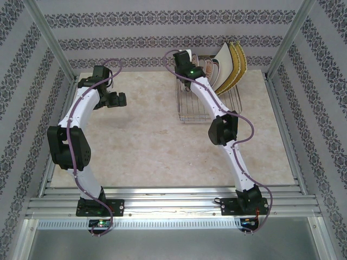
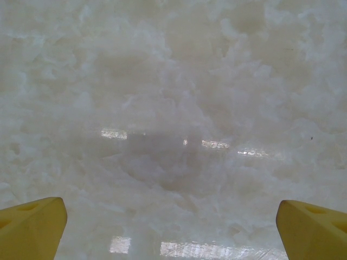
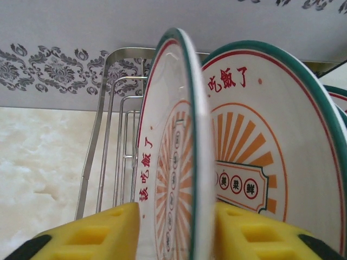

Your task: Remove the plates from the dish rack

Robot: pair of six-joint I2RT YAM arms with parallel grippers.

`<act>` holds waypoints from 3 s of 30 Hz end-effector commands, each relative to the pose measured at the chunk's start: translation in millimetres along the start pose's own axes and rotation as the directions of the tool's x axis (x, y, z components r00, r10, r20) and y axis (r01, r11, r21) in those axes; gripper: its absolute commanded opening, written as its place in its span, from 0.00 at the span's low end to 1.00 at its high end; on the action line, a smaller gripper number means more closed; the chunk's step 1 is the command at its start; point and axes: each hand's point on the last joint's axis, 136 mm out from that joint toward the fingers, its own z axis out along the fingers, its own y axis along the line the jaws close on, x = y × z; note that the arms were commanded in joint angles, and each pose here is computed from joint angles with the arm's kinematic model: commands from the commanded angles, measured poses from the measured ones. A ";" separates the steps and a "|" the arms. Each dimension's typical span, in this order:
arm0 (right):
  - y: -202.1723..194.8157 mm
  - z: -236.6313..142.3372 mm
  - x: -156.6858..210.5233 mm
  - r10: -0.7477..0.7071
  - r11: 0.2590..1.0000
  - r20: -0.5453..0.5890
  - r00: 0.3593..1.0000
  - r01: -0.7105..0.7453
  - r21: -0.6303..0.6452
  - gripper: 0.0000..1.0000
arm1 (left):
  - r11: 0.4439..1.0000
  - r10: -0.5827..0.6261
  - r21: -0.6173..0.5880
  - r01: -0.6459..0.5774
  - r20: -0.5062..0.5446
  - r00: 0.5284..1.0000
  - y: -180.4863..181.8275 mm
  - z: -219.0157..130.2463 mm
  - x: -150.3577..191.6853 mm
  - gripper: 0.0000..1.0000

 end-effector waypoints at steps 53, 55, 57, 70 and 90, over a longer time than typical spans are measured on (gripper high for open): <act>-43.2 -175.0 -120.6 -0.073 0.992 0.251 0.965 0.045 0.115 0.00 | 1.000 -0.002 -0.010 0.002 0.028 1.000 7.4 -17.5 1.4 0.99; -42.6 -178.0 -119.5 -0.066 0.994 0.246 0.967 0.042 0.100 0.00 | 1.000 -0.003 -0.010 0.004 0.028 1.000 7.5 -18.0 1.8 0.99; -40.5 -180.8 -118.1 -0.056 0.997 0.238 0.970 0.040 0.071 0.00 | 1.000 -0.003 -0.008 0.004 0.031 1.000 7.1 -18.2 1.5 0.99; -18.9 -166.6 -54.7 0.364 0.725 -0.130 0.922 -0.368 -0.583 0.00 | 0.998 0.020 0.058 -0.024 0.063 0.998 -4.1 -22.3 -1.8 0.99; 23.5 -134.0 34.9 0.440 0.311 -0.460 0.771 -0.612 -0.727 0.00 | 0.962 0.003 0.270 -0.032 0.105 0.994 -41.9 -32.2 -15.9 0.99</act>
